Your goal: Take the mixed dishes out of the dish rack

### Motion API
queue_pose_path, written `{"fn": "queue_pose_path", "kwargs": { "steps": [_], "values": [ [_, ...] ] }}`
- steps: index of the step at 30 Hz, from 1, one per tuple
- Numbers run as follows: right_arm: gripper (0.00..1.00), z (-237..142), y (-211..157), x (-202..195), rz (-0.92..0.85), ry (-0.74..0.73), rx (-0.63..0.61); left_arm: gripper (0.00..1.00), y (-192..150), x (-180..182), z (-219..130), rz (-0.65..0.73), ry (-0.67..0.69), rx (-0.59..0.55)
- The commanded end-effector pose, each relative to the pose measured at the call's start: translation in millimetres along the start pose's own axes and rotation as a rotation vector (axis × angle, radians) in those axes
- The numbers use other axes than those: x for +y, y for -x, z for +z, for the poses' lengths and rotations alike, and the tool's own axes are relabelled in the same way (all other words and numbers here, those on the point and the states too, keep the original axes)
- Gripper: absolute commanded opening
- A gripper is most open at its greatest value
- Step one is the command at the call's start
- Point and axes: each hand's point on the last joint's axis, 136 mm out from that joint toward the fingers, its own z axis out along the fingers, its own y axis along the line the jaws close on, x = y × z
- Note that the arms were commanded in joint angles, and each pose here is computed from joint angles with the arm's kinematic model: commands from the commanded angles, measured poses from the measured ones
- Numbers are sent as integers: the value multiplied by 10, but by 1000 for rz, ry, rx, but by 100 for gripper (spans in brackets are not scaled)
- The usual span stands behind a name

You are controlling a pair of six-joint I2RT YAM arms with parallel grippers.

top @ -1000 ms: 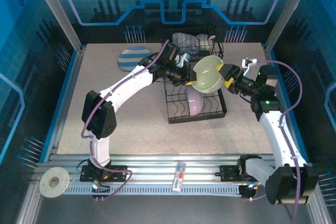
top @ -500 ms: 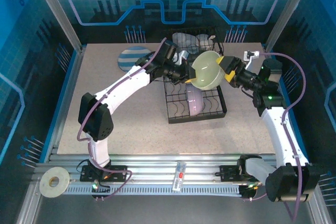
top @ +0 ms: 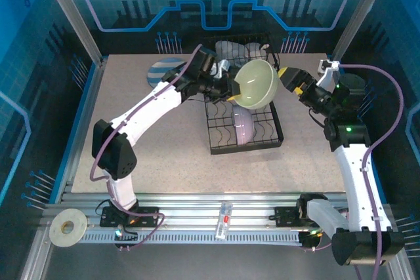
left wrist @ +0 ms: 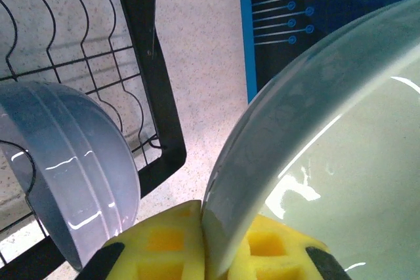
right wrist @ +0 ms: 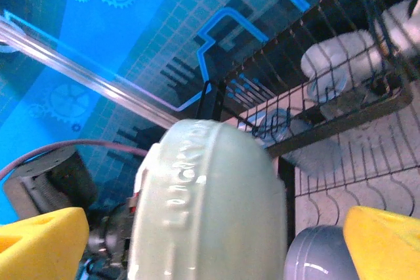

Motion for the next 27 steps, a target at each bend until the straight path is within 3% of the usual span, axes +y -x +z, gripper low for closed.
{"fn": "queue_pose_path", "kwargs": {
  "steps": [1,10,14,17,21,27],
  "values": [
    [100,-63,117,117,-69,-26,-52,0,159,-527,-673,67,-132,-120],
    [100,146,68,180,-68,-8,-22,0,380,-332,-1741,58,-77,-374],
    [100,267,32,220,-72,5,12,0,394,6,-2187,17,17,-485],
    [100,350,18,253,-73,18,37,0,344,457,-2423,-49,191,-536],
    [100,418,-7,273,-75,23,62,0,224,1048,-2528,-137,409,-523],
    [100,450,-92,260,-75,18,96,0,138,1662,-2300,-254,511,-441]
  ]
}}
